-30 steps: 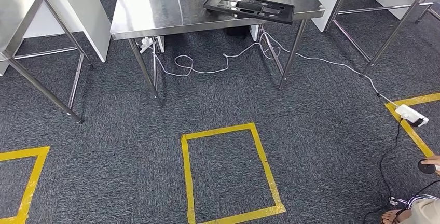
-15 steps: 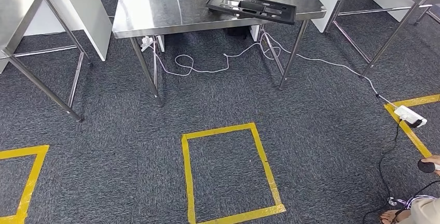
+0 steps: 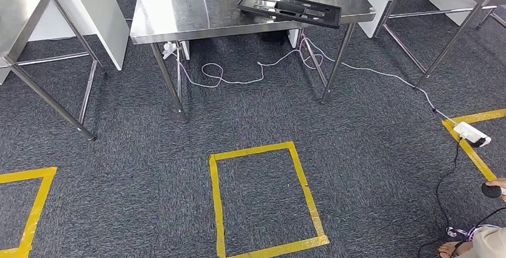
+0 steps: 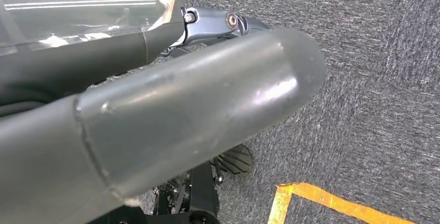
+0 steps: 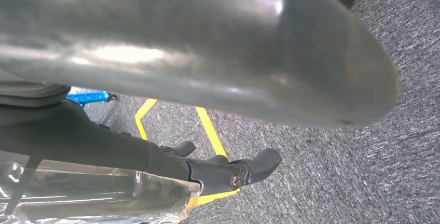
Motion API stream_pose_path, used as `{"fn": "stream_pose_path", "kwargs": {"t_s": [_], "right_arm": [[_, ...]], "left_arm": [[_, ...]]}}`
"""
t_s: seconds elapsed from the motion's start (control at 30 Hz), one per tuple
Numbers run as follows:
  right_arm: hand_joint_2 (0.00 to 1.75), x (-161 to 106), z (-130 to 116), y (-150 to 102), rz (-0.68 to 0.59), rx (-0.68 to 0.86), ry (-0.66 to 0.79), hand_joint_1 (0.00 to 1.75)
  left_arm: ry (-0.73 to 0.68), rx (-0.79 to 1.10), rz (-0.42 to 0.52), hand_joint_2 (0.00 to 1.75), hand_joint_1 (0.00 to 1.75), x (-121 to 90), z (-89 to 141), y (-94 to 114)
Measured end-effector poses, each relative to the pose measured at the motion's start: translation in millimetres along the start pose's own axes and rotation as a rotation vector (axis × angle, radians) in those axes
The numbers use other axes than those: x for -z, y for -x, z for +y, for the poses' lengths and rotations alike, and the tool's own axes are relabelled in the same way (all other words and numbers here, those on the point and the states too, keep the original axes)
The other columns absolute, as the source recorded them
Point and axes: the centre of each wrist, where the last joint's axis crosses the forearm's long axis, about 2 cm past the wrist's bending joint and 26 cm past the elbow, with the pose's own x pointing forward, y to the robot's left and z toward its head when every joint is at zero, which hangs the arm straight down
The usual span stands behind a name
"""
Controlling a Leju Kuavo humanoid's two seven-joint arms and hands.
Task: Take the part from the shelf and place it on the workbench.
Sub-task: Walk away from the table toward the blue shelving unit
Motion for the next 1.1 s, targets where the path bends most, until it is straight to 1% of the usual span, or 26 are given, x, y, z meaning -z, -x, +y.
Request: {"fn": "stream_pose_path", "kwargs": {"t_s": [0.43, 0.7, 1.1], "right_arm": [[0.0, -0.4, 0.6, 0.3, 0.004, 0.006, -0.001, 0.0], [0.0, -0.3, 0.7, 2.1, 0.032, 0.086, -0.01, 0.0], [0.0, 1.2, -2.5, 5.0, 0.041, 0.111, -0.006, 0.0]], "left_arm": [[0.0, 0.0, 0.0, 0.0, 0.0, 0.0, 0.0, 0.0], [-0.008, 0.011, 0.003, 0.0, 0.0, 0.6, 1.2, -0.5], [-0.003, 0.011, 0.01, 0.0, 0.0, -0.6, -1.7, 0.0]]}}
